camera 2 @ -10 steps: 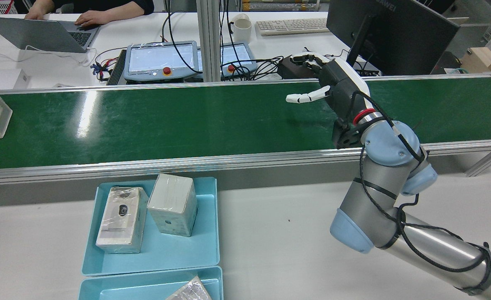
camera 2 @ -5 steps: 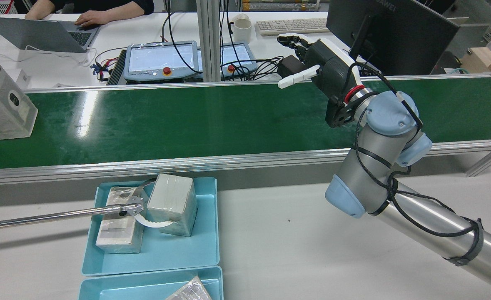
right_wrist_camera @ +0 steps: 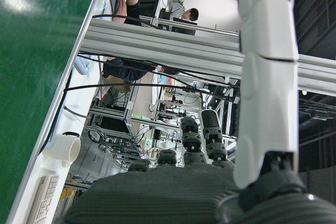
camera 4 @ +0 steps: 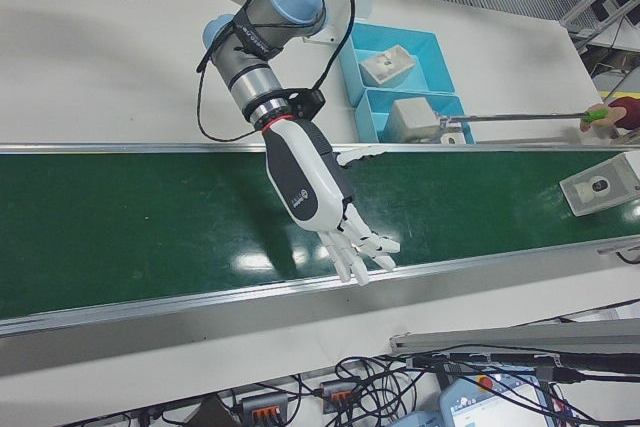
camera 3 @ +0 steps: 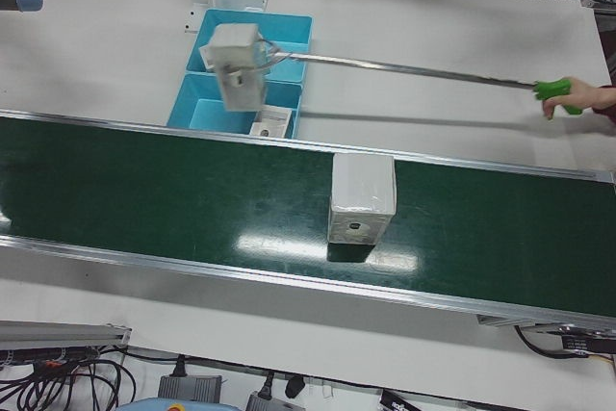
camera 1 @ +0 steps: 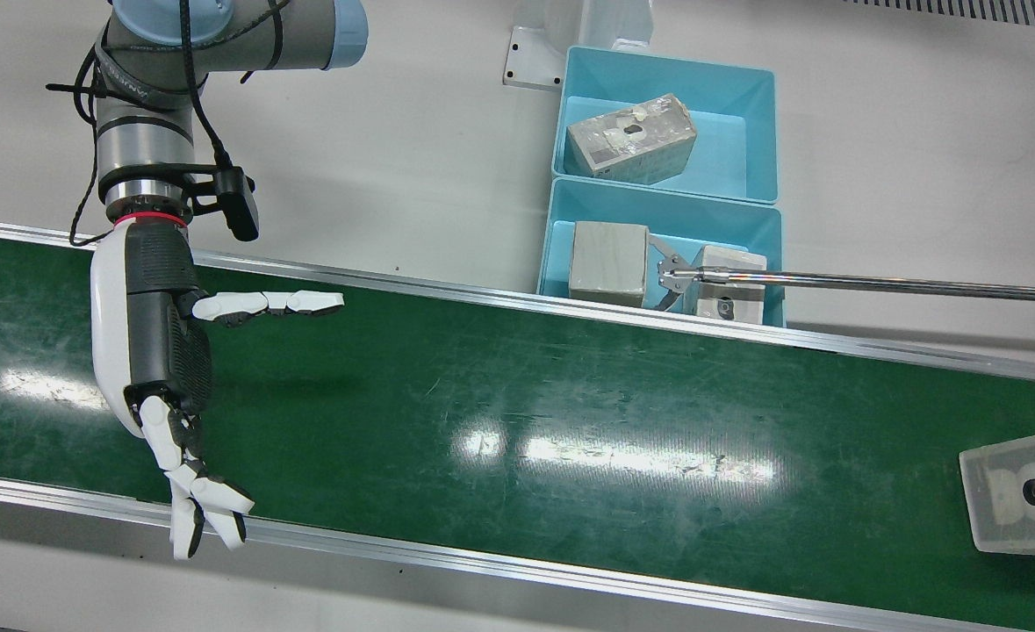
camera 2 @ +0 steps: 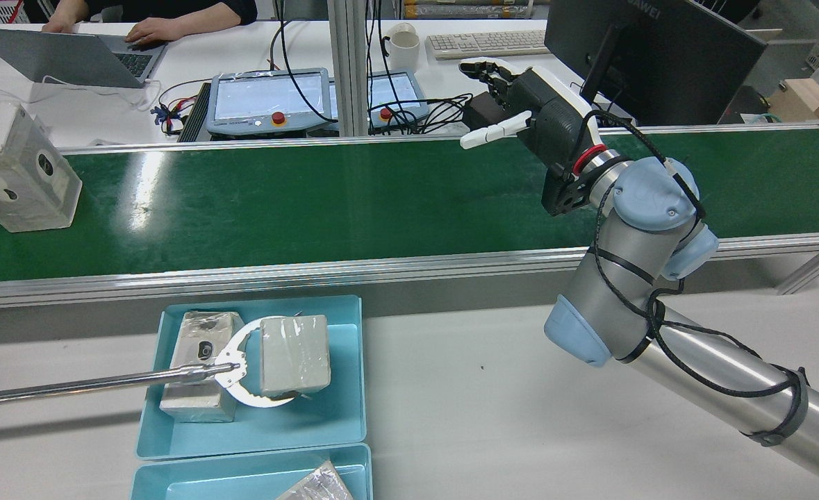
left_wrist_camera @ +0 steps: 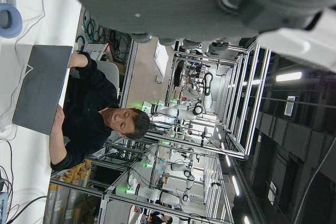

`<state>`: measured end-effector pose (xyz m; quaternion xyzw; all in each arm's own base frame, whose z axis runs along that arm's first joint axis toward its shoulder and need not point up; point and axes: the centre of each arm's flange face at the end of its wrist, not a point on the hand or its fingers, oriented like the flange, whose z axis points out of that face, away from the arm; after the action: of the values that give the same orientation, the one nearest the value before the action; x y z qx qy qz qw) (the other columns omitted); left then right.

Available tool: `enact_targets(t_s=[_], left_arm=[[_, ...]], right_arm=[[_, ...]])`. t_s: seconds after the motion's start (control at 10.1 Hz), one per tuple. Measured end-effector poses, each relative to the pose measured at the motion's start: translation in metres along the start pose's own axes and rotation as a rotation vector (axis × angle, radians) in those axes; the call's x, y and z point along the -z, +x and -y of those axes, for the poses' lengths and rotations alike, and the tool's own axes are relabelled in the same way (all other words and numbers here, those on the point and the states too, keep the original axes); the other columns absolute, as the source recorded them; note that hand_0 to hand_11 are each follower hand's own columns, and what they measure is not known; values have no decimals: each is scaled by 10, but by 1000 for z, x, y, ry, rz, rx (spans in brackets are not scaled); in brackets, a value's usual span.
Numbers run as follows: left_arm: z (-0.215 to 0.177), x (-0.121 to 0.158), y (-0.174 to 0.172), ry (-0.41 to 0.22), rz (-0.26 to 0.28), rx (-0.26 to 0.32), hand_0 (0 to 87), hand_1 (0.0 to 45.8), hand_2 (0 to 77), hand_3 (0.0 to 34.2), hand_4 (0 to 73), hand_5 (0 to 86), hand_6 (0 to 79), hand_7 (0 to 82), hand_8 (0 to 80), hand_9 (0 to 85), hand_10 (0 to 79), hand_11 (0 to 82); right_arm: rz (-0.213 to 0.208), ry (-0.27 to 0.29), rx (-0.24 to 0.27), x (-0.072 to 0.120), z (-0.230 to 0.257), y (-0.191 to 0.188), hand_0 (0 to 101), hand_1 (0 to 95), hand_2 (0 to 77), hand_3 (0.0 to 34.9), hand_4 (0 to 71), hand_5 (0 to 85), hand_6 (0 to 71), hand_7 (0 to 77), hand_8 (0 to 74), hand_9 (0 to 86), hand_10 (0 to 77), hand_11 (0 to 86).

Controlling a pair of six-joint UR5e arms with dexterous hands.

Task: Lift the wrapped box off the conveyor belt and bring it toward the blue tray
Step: 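Hold the right hand open beside the belt as a wrapped box approaches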

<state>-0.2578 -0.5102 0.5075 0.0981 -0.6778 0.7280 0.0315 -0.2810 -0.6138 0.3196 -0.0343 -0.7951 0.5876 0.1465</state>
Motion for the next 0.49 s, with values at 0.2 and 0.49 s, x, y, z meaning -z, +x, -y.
enact_targets(t_s=[0.2, 0.49], left_arm=[[0, 0, 0, 0, 0, 0, 0, 0, 11, 0, 0, 11, 0, 5, 5, 0, 5, 5], [0, 0, 0, 0, 0, 0, 0, 0, 11, 0, 0, 11, 0, 5, 5, 0, 5, 5]], right_arm=[[-4, 2, 2, 1, 1, 3, 496, 158, 98, 16, 60, 262, 71, 38, 27, 22, 0, 16], [-6, 9, 2, 1, 6, 4, 497, 164, 98, 16, 65, 256, 76, 38, 27, 22, 0, 16]])
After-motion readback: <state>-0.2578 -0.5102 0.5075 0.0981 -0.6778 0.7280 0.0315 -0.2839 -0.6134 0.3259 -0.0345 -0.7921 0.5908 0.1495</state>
